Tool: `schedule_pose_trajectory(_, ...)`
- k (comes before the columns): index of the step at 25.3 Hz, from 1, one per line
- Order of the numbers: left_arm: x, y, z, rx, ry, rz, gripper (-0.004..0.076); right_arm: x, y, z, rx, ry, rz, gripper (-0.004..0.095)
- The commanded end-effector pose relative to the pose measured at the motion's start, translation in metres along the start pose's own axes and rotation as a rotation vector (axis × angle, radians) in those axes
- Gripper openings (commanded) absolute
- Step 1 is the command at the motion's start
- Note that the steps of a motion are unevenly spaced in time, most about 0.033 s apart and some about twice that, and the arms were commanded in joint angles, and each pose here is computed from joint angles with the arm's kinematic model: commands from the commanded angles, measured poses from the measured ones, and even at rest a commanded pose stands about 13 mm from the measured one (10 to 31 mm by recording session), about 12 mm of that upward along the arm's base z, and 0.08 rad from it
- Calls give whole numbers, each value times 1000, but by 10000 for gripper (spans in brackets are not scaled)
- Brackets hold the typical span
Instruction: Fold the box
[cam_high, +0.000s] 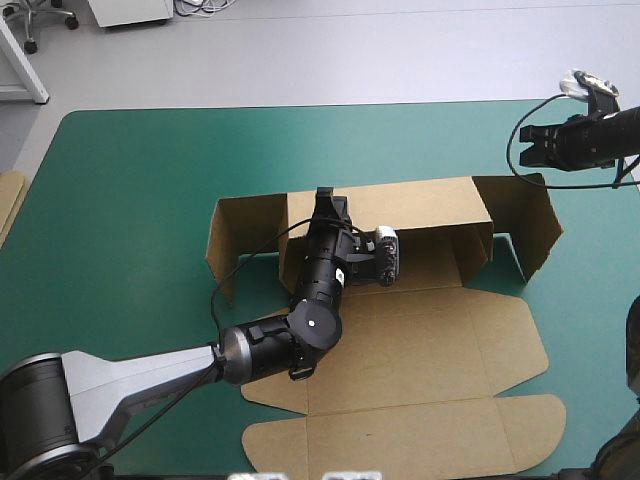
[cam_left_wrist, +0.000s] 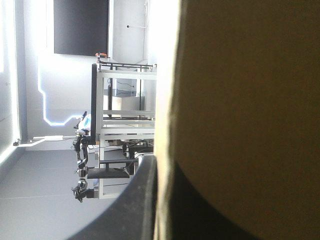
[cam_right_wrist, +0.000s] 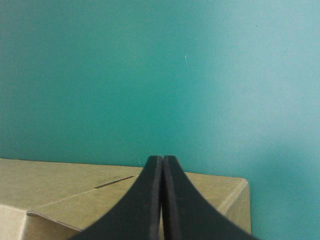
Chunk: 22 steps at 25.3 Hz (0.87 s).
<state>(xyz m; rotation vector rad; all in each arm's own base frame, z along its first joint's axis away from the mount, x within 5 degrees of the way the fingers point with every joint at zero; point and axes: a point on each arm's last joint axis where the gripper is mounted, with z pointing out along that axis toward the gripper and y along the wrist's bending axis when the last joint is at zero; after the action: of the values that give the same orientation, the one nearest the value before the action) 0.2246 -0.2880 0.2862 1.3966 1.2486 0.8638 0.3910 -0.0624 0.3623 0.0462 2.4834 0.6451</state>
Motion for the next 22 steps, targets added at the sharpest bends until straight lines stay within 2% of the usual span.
schedule_pose_trajectory(1, 2, 28, -10, -88, -20, -46, -10, -2, 26, -17, -33, -43, -61, -19)
schedule_pose_trajectory(5, 3, 26, -10, -65, -4, -71, -10, 23, 30, 3, 6, 77, -124, -19)
schedule_pose_trajectory(7, 4, 25, -10, -58, 0, -77, -10, 31, 32, 1, 3, 88, -153, -19)
schedule_pose_trajectory(12, 4, 25, -10, -51, 4, -85, -10, 40, 41, -13, 5, 60, -198, -19)
schedule_pose_trajectory(19, 10, 25, -8, -46, 43, -91, -10, 62, 48, -17, -36, 17, -254, -19)
schedule_pose_trajectory(22, 10, 25, -8, -47, 47, -70, -10, 76, 50, -21, -23, -22, -311, -18)
